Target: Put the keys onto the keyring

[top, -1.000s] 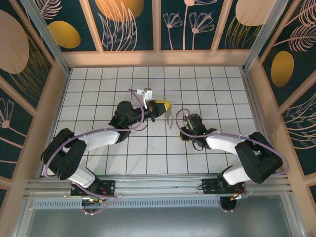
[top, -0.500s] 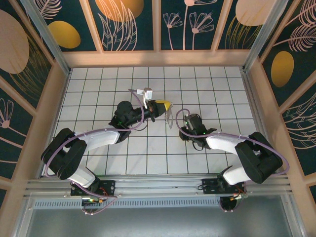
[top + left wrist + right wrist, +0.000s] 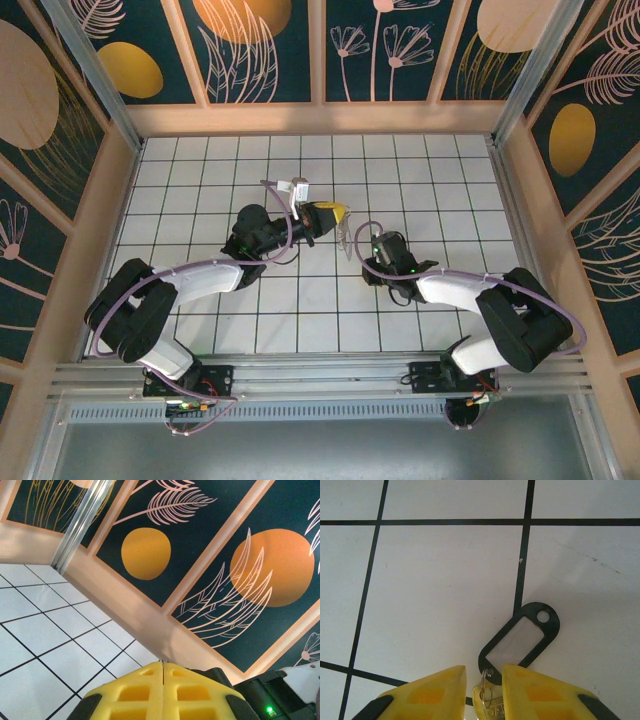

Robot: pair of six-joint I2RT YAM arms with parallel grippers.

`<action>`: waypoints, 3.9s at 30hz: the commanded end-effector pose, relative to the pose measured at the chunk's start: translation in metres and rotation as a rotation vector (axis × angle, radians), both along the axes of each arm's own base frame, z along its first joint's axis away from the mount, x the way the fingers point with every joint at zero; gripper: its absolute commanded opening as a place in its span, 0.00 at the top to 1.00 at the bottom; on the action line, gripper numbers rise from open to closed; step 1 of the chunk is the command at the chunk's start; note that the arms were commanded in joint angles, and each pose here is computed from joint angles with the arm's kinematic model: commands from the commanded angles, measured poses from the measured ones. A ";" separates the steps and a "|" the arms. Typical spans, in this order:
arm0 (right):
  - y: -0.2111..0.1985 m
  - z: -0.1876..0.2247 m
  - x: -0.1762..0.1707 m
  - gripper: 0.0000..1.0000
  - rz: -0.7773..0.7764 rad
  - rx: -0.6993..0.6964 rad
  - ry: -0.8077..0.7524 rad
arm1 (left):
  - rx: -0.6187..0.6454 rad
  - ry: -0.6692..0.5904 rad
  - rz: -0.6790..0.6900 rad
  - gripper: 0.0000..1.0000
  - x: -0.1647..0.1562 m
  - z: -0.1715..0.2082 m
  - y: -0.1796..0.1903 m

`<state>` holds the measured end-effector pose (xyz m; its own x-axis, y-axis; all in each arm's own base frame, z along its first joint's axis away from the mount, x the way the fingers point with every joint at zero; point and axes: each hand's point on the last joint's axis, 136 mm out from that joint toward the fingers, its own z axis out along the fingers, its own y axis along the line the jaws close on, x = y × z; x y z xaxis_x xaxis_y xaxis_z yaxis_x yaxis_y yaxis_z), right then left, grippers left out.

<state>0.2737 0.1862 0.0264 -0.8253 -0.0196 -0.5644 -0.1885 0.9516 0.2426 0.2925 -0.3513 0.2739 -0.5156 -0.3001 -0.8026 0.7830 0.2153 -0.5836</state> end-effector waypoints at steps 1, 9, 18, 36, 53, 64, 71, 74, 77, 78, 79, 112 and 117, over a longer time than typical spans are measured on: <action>-0.004 -0.003 -0.002 0.77 -0.001 -0.042 0.001 | -0.058 -0.064 -0.029 1.00 -0.005 0.025 -0.004; -0.006 -0.004 -0.002 0.82 -0.009 -0.061 0.003 | -0.059 -0.064 -0.030 1.00 -0.006 0.025 -0.004; -0.005 -0.001 -0.001 0.98 -0.005 -0.058 -0.005 | -0.061 -0.062 -0.031 1.00 -0.006 0.025 -0.004; 0.024 0.169 0.010 1.00 0.203 0.380 -0.337 | 0.003 -0.096 -0.032 1.00 -0.006 0.020 -0.006; 0.015 0.243 -0.013 1.00 0.419 0.629 -0.536 | 0.105 -0.186 -0.053 1.00 -0.009 0.021 -0.010; 0.004 0.269 -0.013 1.00 0.337 0.678 -0.629 | 0.143 -0.227 -0.065 1.00 -0.007 0.026 -0.014; -0.004 0.285 -0.012 1.00 0.280 0.693 -0.673 | 0.140 -0.267 -0.065 1.00 -0.003 0.034 -0.019; -0.006 0.286 -0.008 1.00 0.255 0.682 -0.684 | 0.130 -0.278 -0.071 1.00 -0.002 0.037 -0.021; -0.005 0.287 -0.005 1.00 0.254 0.675 -0.696 | 0.125 -0.286 -0.084 1.00 -0.004 0.039 -0.022; -0.004 0.288 -0.004 1.00 0.257 0.676 -0.701 | 0.125 -0.285 -0.088 1.00 -0.004 0.040 -0.023; -0.003 0.289 -0.003 1.00 0.260 0.676 -0.704 | 0.124 -0.287 -0.093 1.00 -0.005 0.040 -0.023; 0.040 0.298 0.000 1.00 0.375 0.644 -0.702 | 0.118 -0.303 -0.169 1.00 -0.013 0.036 -0.029; 0.042 0.293 0.004 1.00 0.371 0.636 -0.686 | 0.113 -0.310 -0.169 1.00 -0.014 0.038 -0.029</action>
